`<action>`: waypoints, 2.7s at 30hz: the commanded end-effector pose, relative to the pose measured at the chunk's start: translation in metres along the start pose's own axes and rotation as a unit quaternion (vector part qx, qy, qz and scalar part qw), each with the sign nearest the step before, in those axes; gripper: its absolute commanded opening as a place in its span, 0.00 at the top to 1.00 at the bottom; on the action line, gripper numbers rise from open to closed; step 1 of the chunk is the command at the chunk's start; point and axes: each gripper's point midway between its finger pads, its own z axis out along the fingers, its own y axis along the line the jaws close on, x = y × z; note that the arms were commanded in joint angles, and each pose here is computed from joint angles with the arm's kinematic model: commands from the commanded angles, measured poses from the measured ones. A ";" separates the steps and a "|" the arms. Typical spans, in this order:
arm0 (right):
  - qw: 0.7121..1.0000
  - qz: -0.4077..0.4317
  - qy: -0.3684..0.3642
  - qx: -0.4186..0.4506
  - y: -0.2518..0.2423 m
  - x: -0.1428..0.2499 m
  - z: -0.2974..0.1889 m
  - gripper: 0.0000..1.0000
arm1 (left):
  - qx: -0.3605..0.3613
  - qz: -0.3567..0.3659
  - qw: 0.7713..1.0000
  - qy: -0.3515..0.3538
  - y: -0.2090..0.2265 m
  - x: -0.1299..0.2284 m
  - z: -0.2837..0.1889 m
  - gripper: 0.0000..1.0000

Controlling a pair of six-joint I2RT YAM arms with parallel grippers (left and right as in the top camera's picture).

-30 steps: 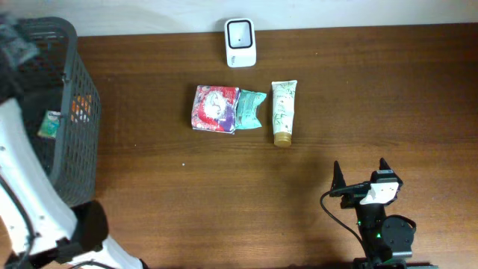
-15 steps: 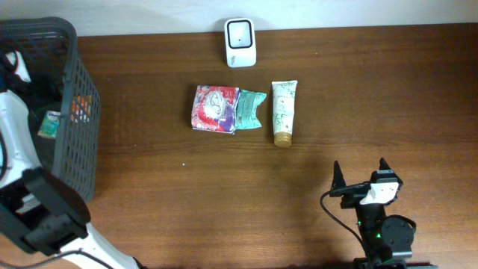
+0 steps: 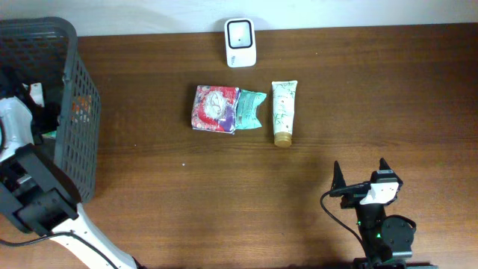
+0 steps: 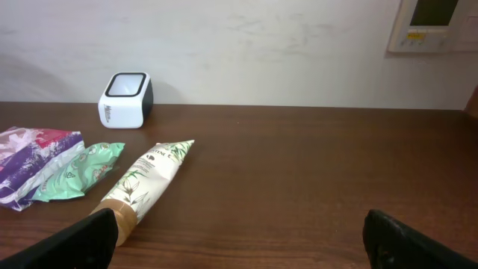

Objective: Scan the item barcode
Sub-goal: 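Grasp the Kleenex tissue pack in the basket and place it left of packets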

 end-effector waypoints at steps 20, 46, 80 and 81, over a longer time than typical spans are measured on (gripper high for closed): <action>1.000 -0.001 0.002 0.000 0.001 0.003 0.000 0.01 | 0.008 -0.189 0.963 -0.192 0.023 -0.051 -0.187 1.00; 1.000 -0.001 0.002 0.000 0.001 0.003 0.000 0.01 | 0.214 0.058 0.968 -0.115 -0.337 0.030 -0.261 0.93; 1.000 -0.001 0.002 0.000 0.001 0.003 0.000 0.01 | 0.080 0.071 0.994 0.001 -0.334 0.015 -0.189 0.27; 1.000 -0.001 0.002 0.000 0.001 0.003 0.000 0.01 | 0.095 0.063 0.993 -0.033 -0.331 0.002 -0.218 0.23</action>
